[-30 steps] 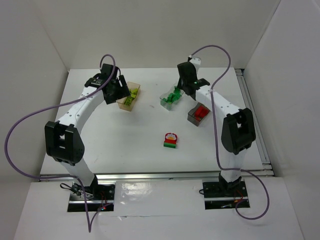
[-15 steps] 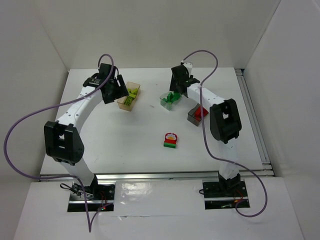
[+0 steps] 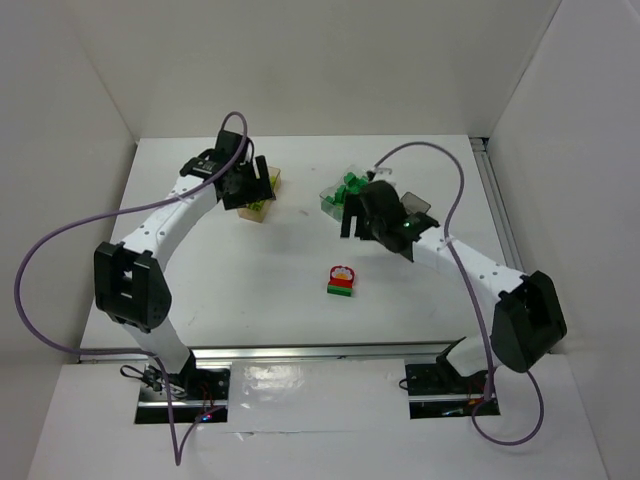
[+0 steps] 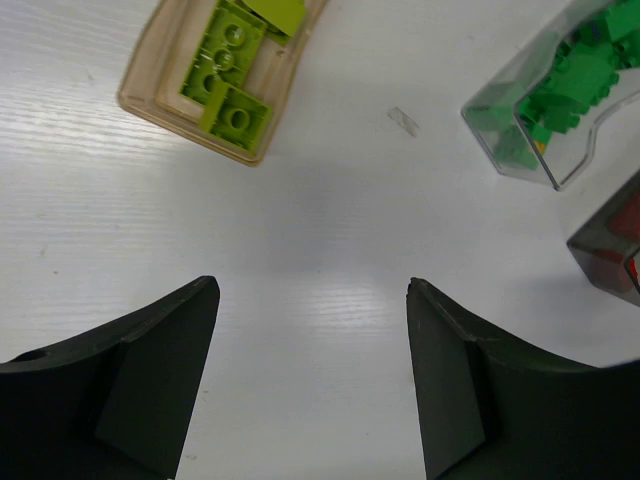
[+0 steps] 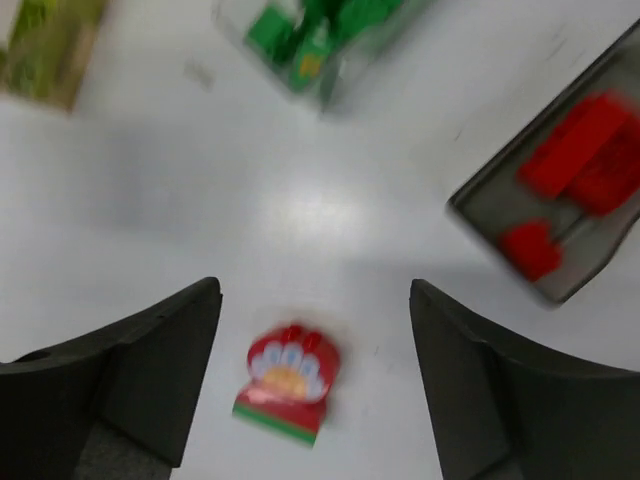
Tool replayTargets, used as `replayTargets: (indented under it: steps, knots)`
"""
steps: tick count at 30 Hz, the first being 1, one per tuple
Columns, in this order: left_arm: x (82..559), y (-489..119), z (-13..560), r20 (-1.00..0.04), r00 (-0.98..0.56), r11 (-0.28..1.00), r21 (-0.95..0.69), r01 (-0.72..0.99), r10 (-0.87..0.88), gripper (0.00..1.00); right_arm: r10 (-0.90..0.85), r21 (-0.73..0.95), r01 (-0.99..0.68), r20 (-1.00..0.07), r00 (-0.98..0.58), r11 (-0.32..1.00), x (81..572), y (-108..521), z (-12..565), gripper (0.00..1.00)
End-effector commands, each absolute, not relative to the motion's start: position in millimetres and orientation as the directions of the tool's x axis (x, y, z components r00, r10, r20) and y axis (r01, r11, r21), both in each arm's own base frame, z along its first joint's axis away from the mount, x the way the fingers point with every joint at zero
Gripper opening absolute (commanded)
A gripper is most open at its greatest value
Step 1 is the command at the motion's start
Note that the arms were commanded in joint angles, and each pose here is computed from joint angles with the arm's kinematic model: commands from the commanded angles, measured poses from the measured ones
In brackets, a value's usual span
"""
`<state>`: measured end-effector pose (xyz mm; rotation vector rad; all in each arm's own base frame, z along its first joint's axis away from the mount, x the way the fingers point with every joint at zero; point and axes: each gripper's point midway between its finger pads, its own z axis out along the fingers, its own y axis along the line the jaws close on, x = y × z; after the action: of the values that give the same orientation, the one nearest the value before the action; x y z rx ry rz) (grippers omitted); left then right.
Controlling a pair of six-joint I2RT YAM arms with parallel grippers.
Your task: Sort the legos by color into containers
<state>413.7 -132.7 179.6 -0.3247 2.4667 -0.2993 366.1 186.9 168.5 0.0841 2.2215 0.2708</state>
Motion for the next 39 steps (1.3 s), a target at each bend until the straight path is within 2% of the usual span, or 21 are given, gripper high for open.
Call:
replayTargets:
  steps: [1, 6, 12, 21, 27, 32, 39]
  knots:
    - [410.3, -150.5, 192.7, -0.581, -0.771, 0.949, -0.303, -0.09, -0.259, 0.84, 0.065, 0.224, -0.088, -0.596, -0.8, 0.971, 284.2, 206.1, 111.0, 0.9]
    - [405.0, -168.2, 185.2, -0.567, -0.791, 0.951, -0.302, -0.063, -0.232, 0.84, 0.047, 0.258, -0.108, -0.53, -0.847, 0.96, 244.6, 225.3, 94.4, 0.96]
    - [397.9, -174.9, 177.0, -0.553, -0.804, 0.955, -0.292, -0.059, -0.219, 0.84, 0.03, 0.25, -0.1, -0.471, -0.882, 0.963, 237.3, 239.4, 68.2, 0.99]
    - [391.2, -176.9, 181.5, -0.556, -0.801, 0.952, -0.301, -0.055, -0.222, 0.84, 0.049, 0.291, -0.113, -0.496, -0.867, 0.95, 256.8, 271.0, 61.6, 0.99]
    - [394.2, -141.9, 181.5, -0.566, -0.797, 0.973, -0.196, -0.119, -0.211, 0.85, 0.038, 0.393, -0.214, -0.544, -0.838, 0.894, 269.4, 317.0, 80.4, 0.99]
    - [397.3, -107.9, 201.1, -0.601, -0.761, 0.968, -0.195, -0.157, -0.244, 0.85, 0.045, 0.339, -0.19, -0.578, -0.814, 0.922, 275.4, 309.8, 80.5, 0.99]
    - [390.1, -116.8, 186.4, -0.559, -0.788, 0.96, -0.235, -0.149, -0.259, 0.85, 0.047, 0.169, -0.058, -0.561, -0.827, 0.984, 283.5, 279.8, 60.7, 0.99]
